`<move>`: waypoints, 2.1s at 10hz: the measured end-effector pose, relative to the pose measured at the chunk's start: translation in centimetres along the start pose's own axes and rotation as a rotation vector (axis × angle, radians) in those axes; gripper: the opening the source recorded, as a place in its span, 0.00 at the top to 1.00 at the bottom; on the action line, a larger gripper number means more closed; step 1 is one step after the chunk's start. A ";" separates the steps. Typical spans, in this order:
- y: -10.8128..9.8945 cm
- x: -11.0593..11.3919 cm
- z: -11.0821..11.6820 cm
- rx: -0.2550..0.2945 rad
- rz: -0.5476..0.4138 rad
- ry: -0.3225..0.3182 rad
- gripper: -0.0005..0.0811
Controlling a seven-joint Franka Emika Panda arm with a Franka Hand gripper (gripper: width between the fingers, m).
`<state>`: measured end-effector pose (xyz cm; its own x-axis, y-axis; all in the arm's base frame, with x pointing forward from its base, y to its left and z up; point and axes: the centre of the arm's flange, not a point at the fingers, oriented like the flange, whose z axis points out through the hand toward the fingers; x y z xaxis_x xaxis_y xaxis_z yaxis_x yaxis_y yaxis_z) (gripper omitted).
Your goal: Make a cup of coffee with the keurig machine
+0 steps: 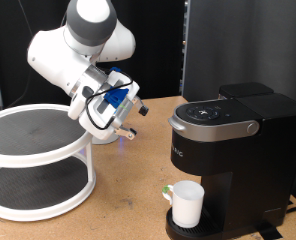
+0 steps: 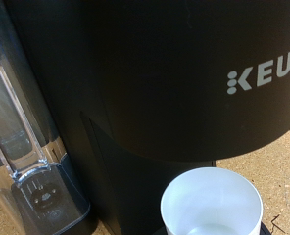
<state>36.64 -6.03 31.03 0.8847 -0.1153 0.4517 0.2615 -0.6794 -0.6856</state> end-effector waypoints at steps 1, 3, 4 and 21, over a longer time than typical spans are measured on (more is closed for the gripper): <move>0.0 -0.1 0.1 -0.001 0.001 -0.003 0.01; -1.0 0.4 0.1 0.083 0.010 -0.007 0.01; -2.1 1.1 -0.4 0.138 0.020 0.004 0.01; -12.9 7.2 -3.0 0.040 -0.149 -0.256 0.01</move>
<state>38.48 -0.28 44.89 0.9025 0.1736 0.3942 0.4066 -0.6454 -0.6467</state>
